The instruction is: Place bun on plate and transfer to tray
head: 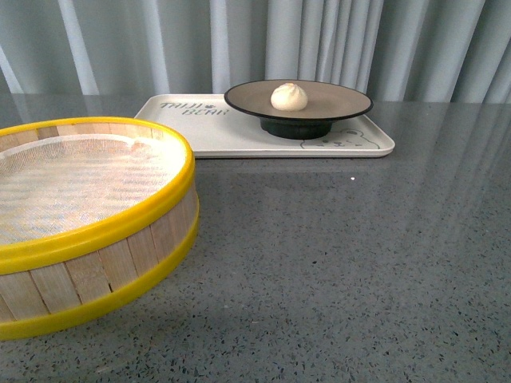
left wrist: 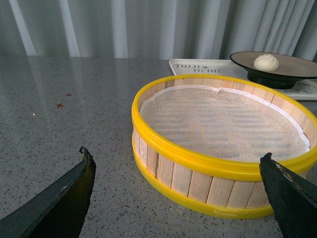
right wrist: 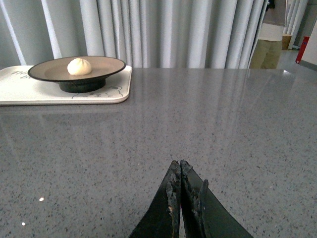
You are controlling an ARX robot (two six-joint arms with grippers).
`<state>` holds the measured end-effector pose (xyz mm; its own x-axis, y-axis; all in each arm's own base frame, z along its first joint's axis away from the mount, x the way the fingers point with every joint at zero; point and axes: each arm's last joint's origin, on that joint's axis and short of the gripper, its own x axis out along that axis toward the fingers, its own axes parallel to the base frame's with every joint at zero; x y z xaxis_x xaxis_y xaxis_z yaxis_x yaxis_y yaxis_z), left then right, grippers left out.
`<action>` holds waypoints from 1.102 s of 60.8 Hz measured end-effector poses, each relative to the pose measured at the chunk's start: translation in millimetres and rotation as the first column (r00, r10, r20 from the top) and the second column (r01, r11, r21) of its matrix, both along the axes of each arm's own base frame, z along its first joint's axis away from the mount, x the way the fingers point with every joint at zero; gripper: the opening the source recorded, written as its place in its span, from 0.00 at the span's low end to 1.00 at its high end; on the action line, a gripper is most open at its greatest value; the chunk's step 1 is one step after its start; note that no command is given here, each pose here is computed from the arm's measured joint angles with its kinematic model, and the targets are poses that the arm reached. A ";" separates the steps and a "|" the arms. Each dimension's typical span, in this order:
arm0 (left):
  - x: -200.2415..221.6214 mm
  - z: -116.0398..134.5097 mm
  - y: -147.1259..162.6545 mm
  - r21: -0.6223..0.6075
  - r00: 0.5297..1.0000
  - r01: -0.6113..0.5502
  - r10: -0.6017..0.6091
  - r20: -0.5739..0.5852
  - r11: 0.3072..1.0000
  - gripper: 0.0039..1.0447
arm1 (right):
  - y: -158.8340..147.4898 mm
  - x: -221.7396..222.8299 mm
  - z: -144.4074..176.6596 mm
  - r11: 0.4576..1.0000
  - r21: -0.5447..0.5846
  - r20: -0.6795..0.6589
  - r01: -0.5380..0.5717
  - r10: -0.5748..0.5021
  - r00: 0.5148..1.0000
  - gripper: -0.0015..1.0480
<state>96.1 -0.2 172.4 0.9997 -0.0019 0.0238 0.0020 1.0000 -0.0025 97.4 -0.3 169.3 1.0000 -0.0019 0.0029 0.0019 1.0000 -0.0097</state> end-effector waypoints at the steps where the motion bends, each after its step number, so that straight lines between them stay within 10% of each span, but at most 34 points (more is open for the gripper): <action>1: 0.0 0.0 0.0 0.000 1.000 0.000 0.000 0.000 1.000 0.94 | 0.0 0.0 -2.1 1.000 0.000 -0.001 -0.001 0.001 1.000 0.02; 33: 0.0 0.0 0.0 0.000 1.000 0.000 0.000 0.000 1.000 0.94 | 0.0 0.0 -3.6 1.000 -0.001 -0.002 0.000 0.000 1.000 0.04; 67: 0.0 0.0 0.0 0.000 1.000 0.000 0.000 0.000 1.000 0.94 | 0.0 0.0 -3.6 1.000 0.002 -0.002 0.000 0.000 1.000 0.93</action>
<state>96.1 -0.2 172.4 0.9997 -0.0019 0.0238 0.0020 1.0000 -0.0025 97.4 -0.2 165.7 1.0000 -0.0015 0.0013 0.0015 1.0000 -0.0078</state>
